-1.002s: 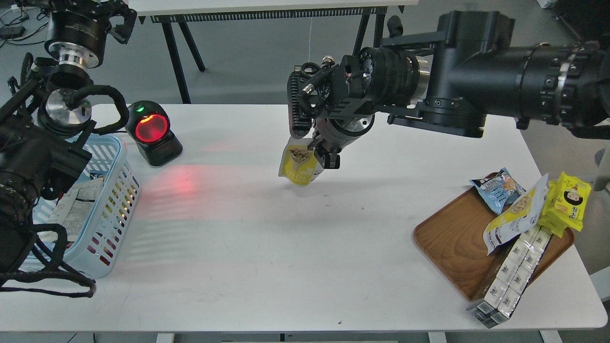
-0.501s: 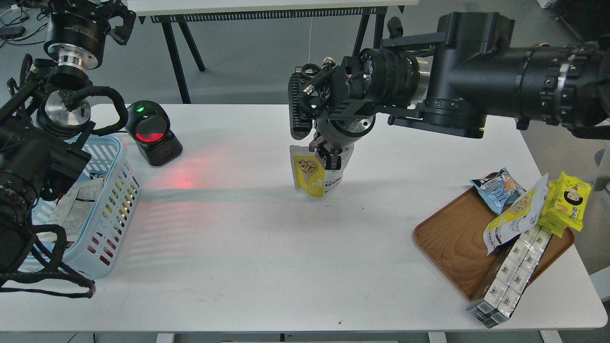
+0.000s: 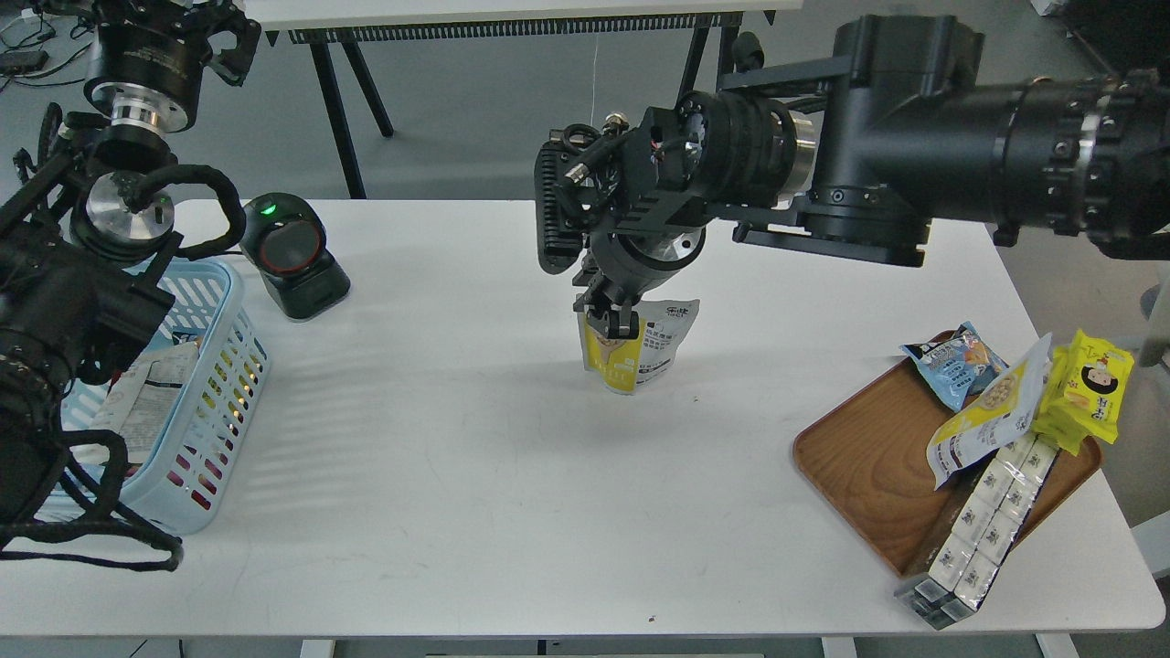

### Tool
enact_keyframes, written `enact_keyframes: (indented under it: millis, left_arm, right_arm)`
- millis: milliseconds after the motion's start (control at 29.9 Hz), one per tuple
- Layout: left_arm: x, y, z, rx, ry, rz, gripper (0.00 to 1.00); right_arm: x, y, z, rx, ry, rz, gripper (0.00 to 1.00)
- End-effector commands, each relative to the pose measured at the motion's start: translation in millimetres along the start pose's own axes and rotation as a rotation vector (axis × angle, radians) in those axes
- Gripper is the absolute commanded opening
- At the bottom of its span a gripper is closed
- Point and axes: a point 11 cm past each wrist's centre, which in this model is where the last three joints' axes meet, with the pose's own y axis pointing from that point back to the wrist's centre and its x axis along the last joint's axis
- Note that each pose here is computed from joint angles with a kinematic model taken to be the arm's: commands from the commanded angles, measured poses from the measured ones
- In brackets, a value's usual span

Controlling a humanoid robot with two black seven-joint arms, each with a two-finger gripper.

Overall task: Scan snack and place in basket
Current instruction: 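Lower the yellow bag upright onto the table and release it, then withdraw the right arm away from the bag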

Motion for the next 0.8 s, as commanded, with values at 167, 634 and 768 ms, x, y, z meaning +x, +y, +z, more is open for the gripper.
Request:
enact_keyframes:
  millis: [167,634,768]
  left_arm:
    - [-19.6,-14.0,10.5,0.024,-0.027,-0.05,1.0]
    - [-136.6,-45.8,12.9,0.23,-0.548,-0.449,0.97]
    - [-158.8,-39.7,12.7,0.255,-0.702,-0.563,0.95]
  right_arm:
    - [-28.6,75.7,45.8,-0.077,-0.306,0.187,0.96]
    - [-144.3,154.6,75.9,-0.134,-0.941,0.634,0.99]
    - [-182.0,159.6,68.7,-0.1,-1.18,0.785,0.99]
